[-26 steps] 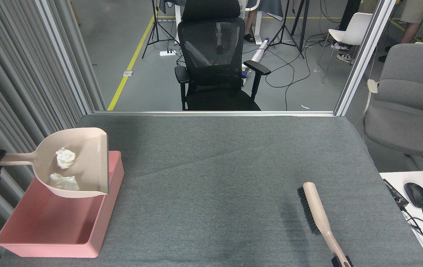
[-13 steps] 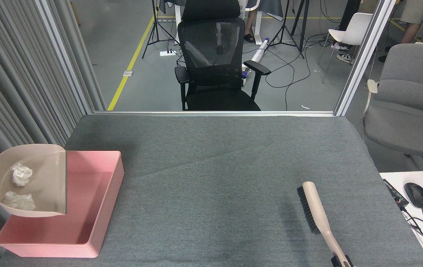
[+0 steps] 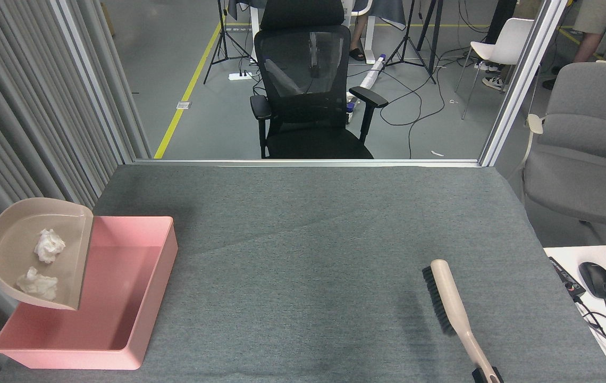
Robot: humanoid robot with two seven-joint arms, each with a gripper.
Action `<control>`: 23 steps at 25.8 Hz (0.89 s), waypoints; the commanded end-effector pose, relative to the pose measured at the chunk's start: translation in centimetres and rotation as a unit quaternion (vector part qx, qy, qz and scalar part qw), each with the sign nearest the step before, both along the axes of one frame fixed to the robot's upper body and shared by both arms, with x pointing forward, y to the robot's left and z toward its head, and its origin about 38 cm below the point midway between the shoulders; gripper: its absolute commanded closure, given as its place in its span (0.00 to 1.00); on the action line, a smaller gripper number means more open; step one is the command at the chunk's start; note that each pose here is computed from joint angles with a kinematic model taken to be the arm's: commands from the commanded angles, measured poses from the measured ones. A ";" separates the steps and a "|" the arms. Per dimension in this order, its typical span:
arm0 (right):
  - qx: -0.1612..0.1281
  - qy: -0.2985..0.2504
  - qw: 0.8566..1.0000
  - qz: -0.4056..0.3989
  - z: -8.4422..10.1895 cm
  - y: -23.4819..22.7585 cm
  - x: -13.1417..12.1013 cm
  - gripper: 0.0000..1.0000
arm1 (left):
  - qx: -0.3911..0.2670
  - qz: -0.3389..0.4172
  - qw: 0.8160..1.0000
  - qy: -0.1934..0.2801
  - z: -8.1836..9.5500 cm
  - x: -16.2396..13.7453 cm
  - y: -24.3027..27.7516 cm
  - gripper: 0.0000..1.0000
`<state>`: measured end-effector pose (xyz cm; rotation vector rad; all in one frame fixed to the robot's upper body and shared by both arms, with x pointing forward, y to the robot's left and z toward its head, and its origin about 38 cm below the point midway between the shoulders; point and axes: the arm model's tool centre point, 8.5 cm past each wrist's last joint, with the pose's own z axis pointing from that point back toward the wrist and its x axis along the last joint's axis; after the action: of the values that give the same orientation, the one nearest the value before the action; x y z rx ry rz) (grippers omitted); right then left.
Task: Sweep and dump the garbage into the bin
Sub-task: 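Tilt the dustpan with the left gripper to dump tissues into the bin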
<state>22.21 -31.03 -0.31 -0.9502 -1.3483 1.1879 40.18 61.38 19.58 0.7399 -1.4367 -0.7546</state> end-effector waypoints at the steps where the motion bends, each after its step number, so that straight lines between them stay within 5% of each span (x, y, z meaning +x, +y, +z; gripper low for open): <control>1: 0.001 0.001 1.000 0.000 0.0 0.0 -0.1 0.81 | 0.020 -0.002 1.000 -0.001 1.0 -0.1 0.5 0.86; 16: 0.000 0.000 1.000 -0.002 0.0 -0.1 0.0 0.81 | 0.016 0.013 1.000 -0.010 2.7 0.5 0.9 0.86; 23: 0.000 0.000 1.000 -0.005 0.0 -0.2 0.0 0.81 | -0.078 0.023 0.996 -0.046 4.4 1.4 -0.6 0.86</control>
<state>22.16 -31.11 -0.31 -0.9531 -1.3457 1.1833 41.31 62.01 23.31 0.7425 -1.4985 -0.6073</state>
